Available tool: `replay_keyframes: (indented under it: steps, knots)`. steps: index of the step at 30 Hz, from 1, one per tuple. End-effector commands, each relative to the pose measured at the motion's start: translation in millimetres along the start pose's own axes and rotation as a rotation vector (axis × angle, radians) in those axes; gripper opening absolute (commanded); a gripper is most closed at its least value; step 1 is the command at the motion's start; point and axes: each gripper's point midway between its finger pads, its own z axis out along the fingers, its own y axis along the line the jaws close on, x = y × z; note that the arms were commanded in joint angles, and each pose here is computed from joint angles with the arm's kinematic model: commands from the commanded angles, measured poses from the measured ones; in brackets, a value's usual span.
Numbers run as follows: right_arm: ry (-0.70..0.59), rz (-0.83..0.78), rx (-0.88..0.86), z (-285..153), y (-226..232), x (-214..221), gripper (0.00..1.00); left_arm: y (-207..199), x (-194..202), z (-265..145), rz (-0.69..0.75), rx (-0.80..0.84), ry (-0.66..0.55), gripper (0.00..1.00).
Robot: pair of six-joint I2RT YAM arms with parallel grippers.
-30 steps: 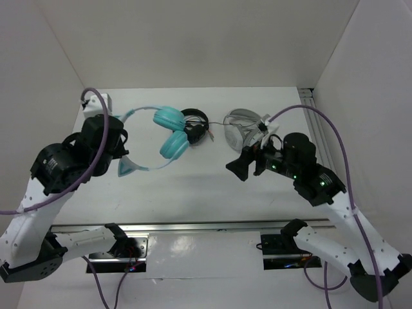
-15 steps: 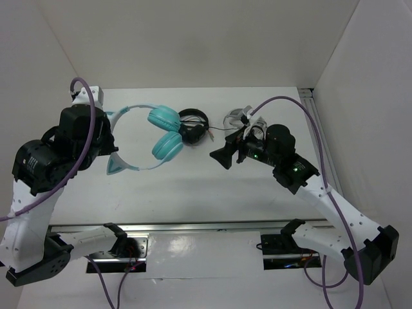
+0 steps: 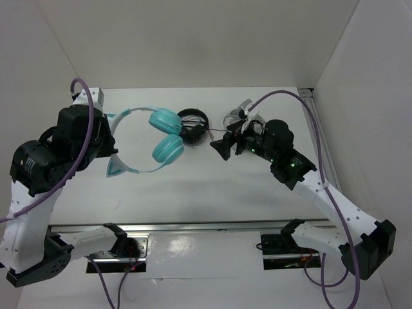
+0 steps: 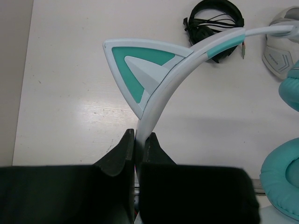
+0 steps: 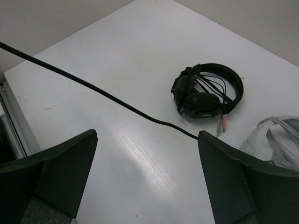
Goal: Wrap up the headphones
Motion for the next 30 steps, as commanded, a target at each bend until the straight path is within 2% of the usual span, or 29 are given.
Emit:
replay_keyframes:
  steps: [1,4,7,13,16,19,23,26,27,30]
  knots:
    - [-0.115,-0.076,0.006,-4,2,-46,0.94,-3,-25,-12,-0.065,0.040,-0.101,0.00]
    - [-0.122,-0.090,-0.018,-4,6,-48,0.93,-1,-24,-9,-0.066,0.016,-0.094,0.00]
    - [-0.132,-0.099,0.041,-3,-6,-47,0.93,-9,-21,-10,-0.064,0.061,-0.074,0.00]
    - [-0.059,-0.101,0.083,27,-35,-28,0.91,-18,-24,-15,-0.084,0.118,-0.078,0.00]
    - [-0.030,-0.061,0.074,36,-54,-16,0.82,-25,-27,-19,-0.091,0.160,-0.081,0.00]
    - [-0.068,-0.037,0.062,37,-68,-23,0.74,-28,-28,-19,-0.094,0.178,-0.082,0.00]
    - [-0.119,0.001,0.074,36,-86,-31,0.72,-32,-26,-20,-0.092,0.200,-0.072,0.00]
    - [-0.136,0.039,0.059,39,-94,-29,0.62,-30,-29,-26,-0.100,0.208,-0.089,0.00]
    - [-0.135,0.039,0.052,39,-97,-28,0.45,-29,-30,-25,-0.101,0.200,-0.092,0.00]
    - [-0.137,0.081,0.049,46,-100,-24,0.14,-27,-33,-31,-0.109,0.208,-0.110,0.00]
